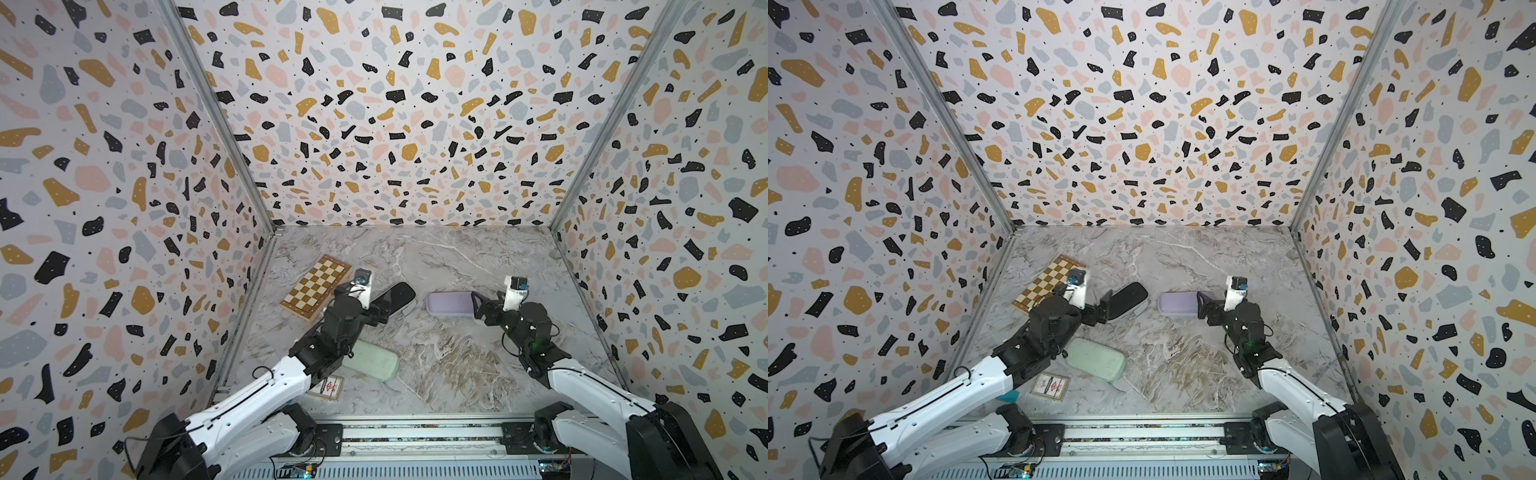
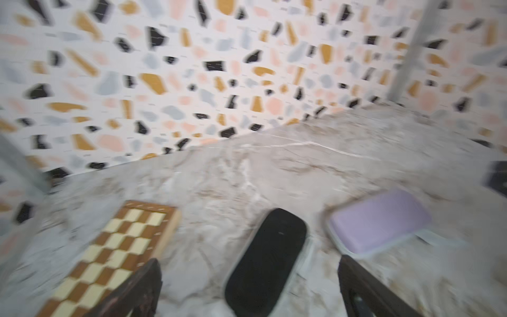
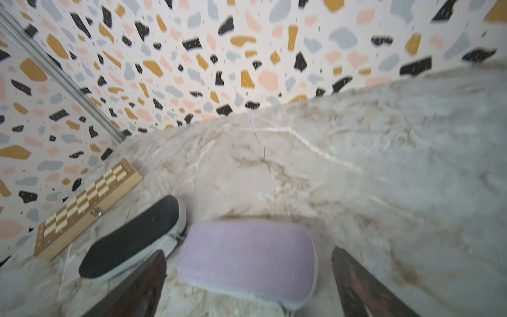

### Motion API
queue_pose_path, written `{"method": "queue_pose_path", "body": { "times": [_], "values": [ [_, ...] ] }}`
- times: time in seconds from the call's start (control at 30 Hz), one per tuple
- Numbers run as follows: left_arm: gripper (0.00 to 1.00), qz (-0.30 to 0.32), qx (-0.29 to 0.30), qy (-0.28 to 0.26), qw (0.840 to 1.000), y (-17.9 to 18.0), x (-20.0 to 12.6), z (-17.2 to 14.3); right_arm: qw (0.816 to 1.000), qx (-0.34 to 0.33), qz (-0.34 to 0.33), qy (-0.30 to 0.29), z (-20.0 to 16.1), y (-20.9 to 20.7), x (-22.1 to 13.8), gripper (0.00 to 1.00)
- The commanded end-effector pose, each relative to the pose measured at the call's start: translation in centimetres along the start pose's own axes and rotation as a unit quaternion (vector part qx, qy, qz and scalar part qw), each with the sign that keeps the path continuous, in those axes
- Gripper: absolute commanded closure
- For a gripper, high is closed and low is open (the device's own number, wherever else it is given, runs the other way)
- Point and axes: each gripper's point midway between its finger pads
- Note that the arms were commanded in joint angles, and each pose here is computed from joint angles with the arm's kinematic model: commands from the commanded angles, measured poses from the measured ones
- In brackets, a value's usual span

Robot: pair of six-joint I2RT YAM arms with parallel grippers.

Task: Put umbrellas into zippered umbrella sleeves
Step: Reset both arms

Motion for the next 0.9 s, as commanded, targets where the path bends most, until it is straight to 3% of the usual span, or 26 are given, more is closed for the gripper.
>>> {"method": "queue_pose_path", "body": {
  "times": [0.0, 0.07, 0.17, 0.3, 0.47, 0.63, 0.87],
  "values": [
    [0.01, 0.147, 0.013, -0.013, 0.989, 6.9, 0.3, -1.7, 0.994, -0.01, -0.067, -0.082, 4.3, -2.0, -0.4, 0.01],
    [0.01, 0.166, 0.012, -0.002, 0.986, 8.4, 0.8, -2.7, 0.991, -0.014, -0.062, -0.115, 6.3, -1.8, -0.2, 0.0],
    [0.01, 0.201, 0.029, 0.036, 0.979, 10.1, 1.2, -3.9, 0.982, -0.098, -0.145, -0.075, 7.3, -3.8, 0.9, 0.0],
    [0.01, 0.219, 0.002, 0.072, 0.973, 12.5, 2.3, -6.9, 0.961, -0.18, -0.204, -0.041, 4.0, -7.4, 1.1, 0.0],
    [0.01, 0.206, 0.003, 0.111, 0.972, 13.3, 4.3, -10.7, 0.957, -0.204, -0.204, 0.018, -0.9, -9.3, 2.7, 0.04],
    [0.01, 0.213, -0.024, 0.131, 0.968, 15.0, 5.1, -12.7, 0.959, -0.195, -0.205, 0.028, -3.2, -10.7, 2.6, 0.06],
    [0.01, 0.127, -0.003, 0.123, 0.984, 13.0, 5.8, -12.6, 0.96, -0.195, -0.196, -0.052, -1.5, -10.5, -0.6, 0.07]
  ]
}}
Point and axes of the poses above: each gripper's point midway between its finger pads, its own x axis out along the fingers, its own y axis along the line the jaws close on, z = x × y, and after that the axes turned 1 degree about x, right-handed
